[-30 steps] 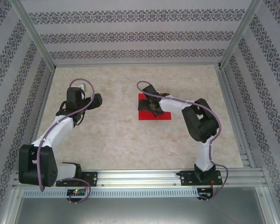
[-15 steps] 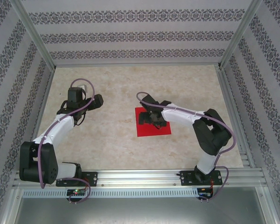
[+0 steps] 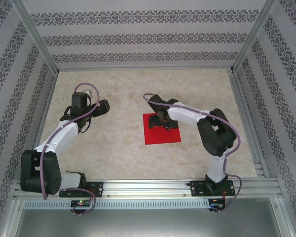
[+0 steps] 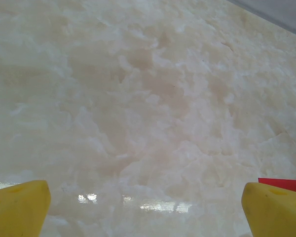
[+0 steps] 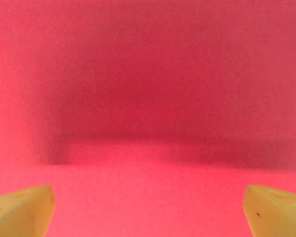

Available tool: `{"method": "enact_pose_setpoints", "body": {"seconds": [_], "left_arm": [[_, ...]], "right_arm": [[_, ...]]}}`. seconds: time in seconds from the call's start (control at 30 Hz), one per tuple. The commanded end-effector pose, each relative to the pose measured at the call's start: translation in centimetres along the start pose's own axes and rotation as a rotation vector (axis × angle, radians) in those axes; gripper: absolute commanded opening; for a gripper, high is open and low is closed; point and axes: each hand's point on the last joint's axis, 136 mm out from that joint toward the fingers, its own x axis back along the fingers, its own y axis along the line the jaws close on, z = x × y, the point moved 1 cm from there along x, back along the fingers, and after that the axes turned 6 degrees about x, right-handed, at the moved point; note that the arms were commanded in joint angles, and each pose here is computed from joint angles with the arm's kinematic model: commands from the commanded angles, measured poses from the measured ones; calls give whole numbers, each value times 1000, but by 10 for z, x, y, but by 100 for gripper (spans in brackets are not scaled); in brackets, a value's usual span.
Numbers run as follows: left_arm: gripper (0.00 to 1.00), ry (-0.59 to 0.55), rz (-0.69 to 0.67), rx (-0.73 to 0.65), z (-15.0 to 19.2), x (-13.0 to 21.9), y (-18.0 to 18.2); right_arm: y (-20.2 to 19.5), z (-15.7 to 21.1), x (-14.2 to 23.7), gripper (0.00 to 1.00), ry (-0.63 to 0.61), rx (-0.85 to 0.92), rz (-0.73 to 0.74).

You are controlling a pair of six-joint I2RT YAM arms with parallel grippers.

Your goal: Fold a paper plane with a square sheet of paper (pick it up from the middle)

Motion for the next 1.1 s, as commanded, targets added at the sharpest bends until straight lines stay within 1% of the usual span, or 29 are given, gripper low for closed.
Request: {"method": "enact_pose_setpoints", "body": {"seconds": [0.0,0.13,0.3,0.57,0.73,0.9,1.07], "left_arm": [[100,21,8,16,1,2,-2],[100,30,5,14,2,0,-1],[100,35,12,20,3,-3,-2],[100,43,7,25,5,-4,-1],[100,46,2,31,6,-4,1],[100,49,4,38,8,-3,0],[100,57,4,43,12,-2,2]], "right_arm": [[4,-7,-1,98,-2,34,15],[6,-9,-8,98,12,37,19],[-4,-5,-23,98,32,23,61],[-14,15,-49,98,101,11,86],[-19,28,-61,96,136,4,99],[-21,36,-68,93,155,-2,94],[-21,35,-66,91,141,-17,82]]}}
